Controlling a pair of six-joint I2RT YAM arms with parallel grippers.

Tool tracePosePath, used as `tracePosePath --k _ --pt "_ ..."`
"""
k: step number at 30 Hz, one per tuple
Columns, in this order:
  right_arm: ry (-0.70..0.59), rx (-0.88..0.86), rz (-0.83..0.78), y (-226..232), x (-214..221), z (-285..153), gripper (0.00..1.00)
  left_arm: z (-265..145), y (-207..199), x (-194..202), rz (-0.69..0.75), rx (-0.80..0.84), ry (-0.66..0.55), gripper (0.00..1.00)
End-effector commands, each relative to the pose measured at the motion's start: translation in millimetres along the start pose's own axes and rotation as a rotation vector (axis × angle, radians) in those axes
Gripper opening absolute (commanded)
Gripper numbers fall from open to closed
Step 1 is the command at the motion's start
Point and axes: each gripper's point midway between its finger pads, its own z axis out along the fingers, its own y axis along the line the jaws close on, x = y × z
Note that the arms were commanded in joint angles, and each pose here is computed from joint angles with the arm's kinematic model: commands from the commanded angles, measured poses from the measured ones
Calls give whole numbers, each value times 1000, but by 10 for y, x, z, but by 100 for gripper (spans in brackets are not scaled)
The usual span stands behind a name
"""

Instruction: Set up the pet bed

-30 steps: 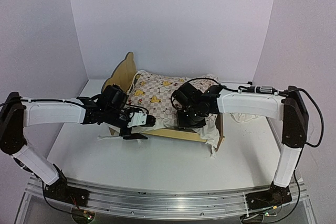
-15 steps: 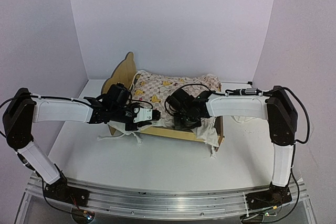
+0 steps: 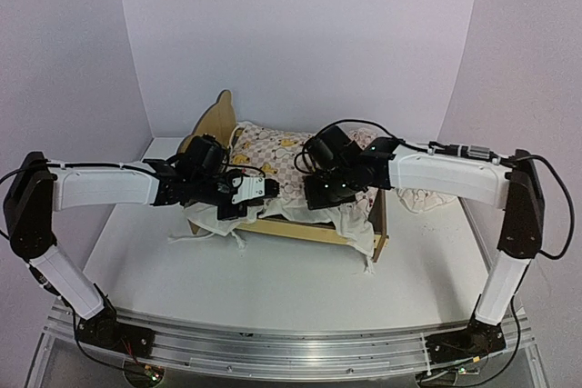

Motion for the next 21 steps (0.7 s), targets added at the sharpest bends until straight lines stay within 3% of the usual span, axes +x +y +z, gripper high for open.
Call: tracePosePath --k 1,8,14,17,18,20,21 --pt "56 -178 14 163 69 -266 0 -300 192 -263 -66 0 -57 0" --pt "182 -305 62 240 284 -404 0 -549 98 -214 -103 101 -74 0" --pt "291 -277 98 148 556 -288 1 -581 -102 -40 -116 175 -74 0" --pt "324 -246 95 116 588 -270 24 -593 -209 -53 -82 218 -99 2" --pt "321 -230 88 94 560 -301 33 -617 -245 -85 -71 243 -111 11" --pt "306 -184 58 9 490 -435 46 -717 -302 -177 -52 291 -141 41" --pt "293 -154 41 -61 453 -530 51 -773 -326 -219 -45 309 -153 48"
